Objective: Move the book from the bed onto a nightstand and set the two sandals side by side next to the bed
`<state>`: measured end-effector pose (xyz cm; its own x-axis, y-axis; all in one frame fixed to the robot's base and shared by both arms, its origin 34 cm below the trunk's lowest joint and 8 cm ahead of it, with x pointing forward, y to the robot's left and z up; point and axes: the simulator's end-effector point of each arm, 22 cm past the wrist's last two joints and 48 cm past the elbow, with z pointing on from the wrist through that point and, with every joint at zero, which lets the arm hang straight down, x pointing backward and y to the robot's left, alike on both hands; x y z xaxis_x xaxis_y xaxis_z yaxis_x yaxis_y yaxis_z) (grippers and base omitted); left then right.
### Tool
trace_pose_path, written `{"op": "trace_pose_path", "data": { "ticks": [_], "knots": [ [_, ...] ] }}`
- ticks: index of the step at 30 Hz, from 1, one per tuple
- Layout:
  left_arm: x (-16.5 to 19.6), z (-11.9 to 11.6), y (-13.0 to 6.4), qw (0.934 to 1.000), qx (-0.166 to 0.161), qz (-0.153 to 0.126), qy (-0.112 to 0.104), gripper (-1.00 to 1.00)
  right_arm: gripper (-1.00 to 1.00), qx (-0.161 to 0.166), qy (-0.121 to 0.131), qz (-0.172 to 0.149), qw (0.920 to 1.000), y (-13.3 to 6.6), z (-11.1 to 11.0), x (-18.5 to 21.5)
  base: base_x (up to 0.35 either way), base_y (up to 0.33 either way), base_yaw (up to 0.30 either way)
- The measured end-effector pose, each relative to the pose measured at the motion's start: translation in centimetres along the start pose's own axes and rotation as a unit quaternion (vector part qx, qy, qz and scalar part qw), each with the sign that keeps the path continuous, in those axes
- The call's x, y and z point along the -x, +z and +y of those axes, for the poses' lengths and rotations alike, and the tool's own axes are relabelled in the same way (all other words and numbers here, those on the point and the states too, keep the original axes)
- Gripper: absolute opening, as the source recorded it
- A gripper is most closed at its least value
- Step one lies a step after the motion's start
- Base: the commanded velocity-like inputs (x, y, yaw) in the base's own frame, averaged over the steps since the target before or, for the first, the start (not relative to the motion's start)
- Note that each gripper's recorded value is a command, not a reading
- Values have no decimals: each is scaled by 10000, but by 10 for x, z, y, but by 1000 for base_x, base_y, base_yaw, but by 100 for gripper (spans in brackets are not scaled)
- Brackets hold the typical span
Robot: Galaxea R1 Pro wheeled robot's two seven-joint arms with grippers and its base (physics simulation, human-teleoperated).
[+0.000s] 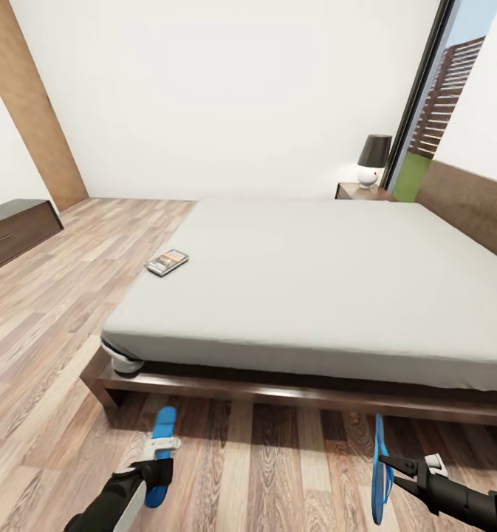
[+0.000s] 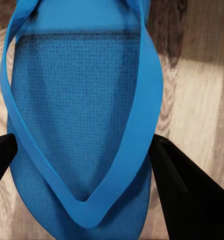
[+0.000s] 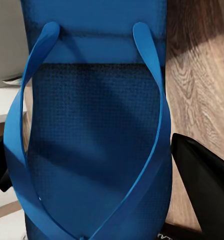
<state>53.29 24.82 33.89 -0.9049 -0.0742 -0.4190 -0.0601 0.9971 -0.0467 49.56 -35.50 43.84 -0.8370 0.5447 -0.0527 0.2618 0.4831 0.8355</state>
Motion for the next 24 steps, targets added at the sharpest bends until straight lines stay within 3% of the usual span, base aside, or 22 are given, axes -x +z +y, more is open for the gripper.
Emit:
{"op": "trace_pose_path", "data": {
  "ticks": [6,24],
  "knots": [
    [-4,-4,9,9999,-27,50,89,-100,-100,0,-3,-1,10000,6,-11,-3,0,0,0],
    [-24,-3,40,10000,-39,7,91,-100,-100,8,0,-18,10000,22,-46,-11,0,0,0]
  ]
}}
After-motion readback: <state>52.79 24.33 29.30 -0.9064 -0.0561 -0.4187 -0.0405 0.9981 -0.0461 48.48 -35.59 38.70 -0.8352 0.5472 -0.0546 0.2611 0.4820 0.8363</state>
